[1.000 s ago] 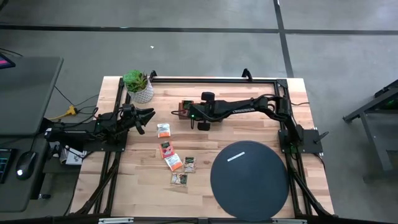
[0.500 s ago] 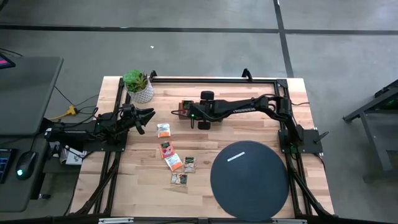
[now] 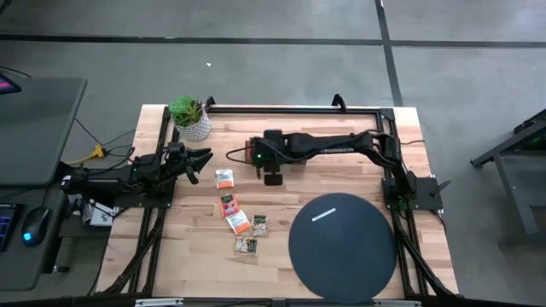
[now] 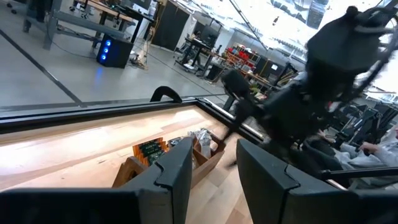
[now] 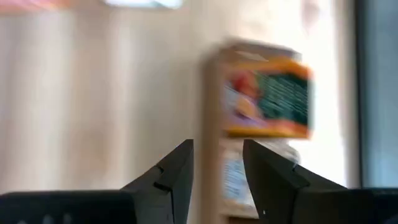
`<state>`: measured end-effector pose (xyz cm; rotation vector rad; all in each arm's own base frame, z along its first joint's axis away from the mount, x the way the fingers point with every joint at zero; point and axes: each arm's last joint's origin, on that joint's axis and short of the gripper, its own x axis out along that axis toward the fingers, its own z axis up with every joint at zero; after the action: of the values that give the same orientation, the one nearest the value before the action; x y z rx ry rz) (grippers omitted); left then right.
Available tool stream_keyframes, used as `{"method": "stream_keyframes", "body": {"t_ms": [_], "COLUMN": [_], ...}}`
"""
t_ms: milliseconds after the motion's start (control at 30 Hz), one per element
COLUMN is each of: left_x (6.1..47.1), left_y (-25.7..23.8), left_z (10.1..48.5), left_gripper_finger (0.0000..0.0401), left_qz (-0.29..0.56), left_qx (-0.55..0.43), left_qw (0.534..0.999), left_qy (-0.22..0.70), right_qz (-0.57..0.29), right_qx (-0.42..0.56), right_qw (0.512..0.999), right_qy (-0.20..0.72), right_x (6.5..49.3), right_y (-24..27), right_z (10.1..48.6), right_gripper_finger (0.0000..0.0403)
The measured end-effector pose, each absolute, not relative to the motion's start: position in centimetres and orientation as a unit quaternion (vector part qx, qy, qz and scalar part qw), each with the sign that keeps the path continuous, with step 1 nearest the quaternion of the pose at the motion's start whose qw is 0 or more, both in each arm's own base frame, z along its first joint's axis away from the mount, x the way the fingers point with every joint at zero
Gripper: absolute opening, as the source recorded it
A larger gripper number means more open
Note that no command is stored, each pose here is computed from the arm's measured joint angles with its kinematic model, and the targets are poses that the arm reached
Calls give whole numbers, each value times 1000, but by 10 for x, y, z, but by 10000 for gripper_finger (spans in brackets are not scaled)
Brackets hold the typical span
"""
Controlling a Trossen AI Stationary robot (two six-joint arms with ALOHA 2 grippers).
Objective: Pick & Place Tea
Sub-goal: Put the brown tea sachet into the middle section of the wooden organizer
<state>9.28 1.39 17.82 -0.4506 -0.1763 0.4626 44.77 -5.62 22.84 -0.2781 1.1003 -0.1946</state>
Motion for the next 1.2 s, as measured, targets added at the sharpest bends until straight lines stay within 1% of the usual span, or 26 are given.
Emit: {"method": "stream_keyframes", "body": {"t_ms": [133, 233, 467, 633, 800, 900, 1100, 1200], "left_x": [93, 93, 93, 93, 93, 93, 93, 93], "left_y": [14, 14, 14, 14, 14, 14, 14, 14], "left_z": [178, 178, 178, 178, 178, 178, 178, 178], "left_gripper_finger": [124, 123, 123, 123, 123, 123, 123, 123], "left_qz": [227, 227, 227, 227, 227, 227, 227, 227], "left_qx": [-221, -221, -221, -221, -221, -221, -221, -221], "left_qw": [944, 944, 945, 945, 944, 945, 944, 944], "left_qy": [-87, -87, -87, -86, -87, -87, -87, -86], "right_qz": [-27, -2, 22, 45, 49, 50, 41, 41], "right_qx": [-64, -23, 27, 66, 90, 97, 104, 100], "right_qw": [859, 864, 860, 850, 837, 835, 829, 826], "right_qy": [507, 503, 510, 521, 538, 540, 549, 553], "right_x": [451, 452, 454, 461, 464, 465, 467, 468], "right_y": [-40, -27, 8, 33, 52, 61, 71, 76], "right_z": [236, 236, 224, 204, 187, 180, 169, 161], "right_gripper_finger": [135, 135, 135, 135, 139, 156, 211, 229]}}
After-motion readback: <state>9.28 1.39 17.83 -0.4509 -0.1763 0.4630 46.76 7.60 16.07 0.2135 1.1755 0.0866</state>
